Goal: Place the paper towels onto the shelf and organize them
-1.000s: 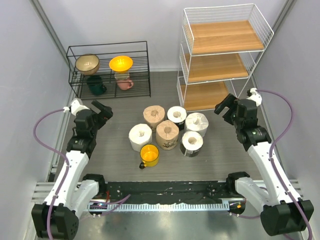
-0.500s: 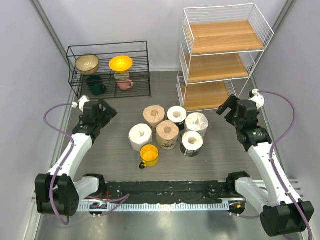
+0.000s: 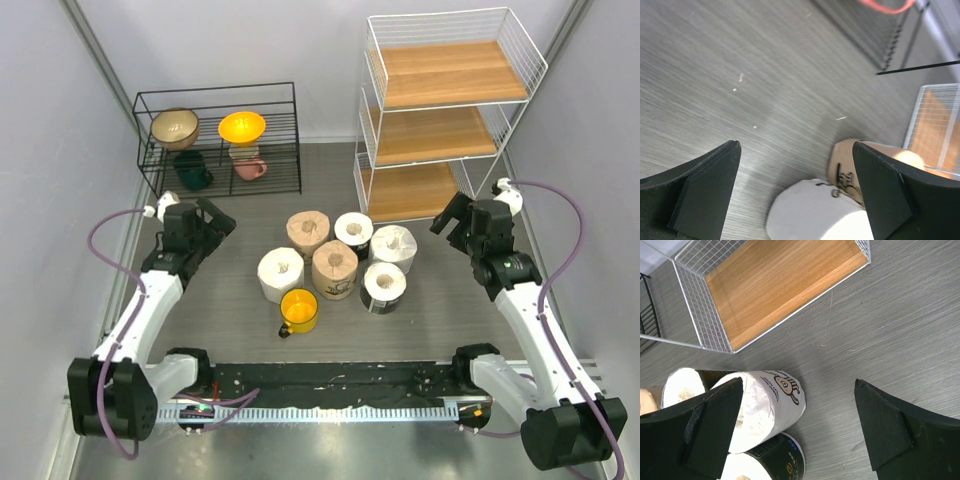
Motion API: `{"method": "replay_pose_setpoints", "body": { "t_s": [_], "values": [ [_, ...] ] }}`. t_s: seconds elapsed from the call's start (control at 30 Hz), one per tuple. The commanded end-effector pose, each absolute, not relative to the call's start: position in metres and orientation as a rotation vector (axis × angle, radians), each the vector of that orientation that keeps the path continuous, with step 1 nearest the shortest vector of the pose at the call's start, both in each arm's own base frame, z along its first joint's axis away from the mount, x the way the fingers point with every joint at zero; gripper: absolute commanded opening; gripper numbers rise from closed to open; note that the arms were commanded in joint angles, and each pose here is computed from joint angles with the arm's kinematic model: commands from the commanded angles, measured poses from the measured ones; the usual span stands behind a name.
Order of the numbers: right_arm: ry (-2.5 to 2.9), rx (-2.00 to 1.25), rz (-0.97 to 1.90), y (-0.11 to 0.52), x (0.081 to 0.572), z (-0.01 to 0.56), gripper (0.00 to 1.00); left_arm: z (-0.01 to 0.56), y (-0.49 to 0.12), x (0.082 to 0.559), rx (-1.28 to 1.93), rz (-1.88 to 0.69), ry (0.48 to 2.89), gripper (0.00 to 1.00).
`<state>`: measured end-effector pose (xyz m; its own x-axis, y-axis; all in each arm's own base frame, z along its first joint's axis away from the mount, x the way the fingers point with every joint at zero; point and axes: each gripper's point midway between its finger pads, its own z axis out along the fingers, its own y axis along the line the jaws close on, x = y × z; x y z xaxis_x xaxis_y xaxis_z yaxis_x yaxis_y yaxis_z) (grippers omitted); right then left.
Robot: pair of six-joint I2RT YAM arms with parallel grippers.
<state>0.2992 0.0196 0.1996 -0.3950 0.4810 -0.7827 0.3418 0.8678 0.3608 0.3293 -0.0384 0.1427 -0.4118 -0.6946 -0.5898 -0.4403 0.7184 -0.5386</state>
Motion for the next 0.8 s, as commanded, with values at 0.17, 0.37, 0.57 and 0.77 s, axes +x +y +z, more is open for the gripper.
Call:
{"method": "replay_pose_setpoints", "body": {
  "t_s": [0.17, 0.37, 0.57, 0.77],
  "values": [
    [2.047, 0.463, 0.273, 0.040, 0.298, 0.219, 0.97, 0.169, -0.045, 0.319, -0.772, -0.371, 2.042, 1.00],
    [2.138, 0.360, 0.406, 0.067, 0.300, 0.207, 0.96, 0.167, -0.042, 0.313, -0.791, -0.342, 2.037, 1.00],
    [2.212, 0.322, 0.438, 0.078, 0.300, 0.192, 0.95, 0.162, -0.044, 0.313, -0.785, -0.345, 2.055, 1.00],
    [2.305, 0.313, 0.410, 0.085, 0.301, 0.165, 0.94, 0.150, -0.046, 0.312, -0.796, -0.358, 2.070, 1.00]
  ]
}}
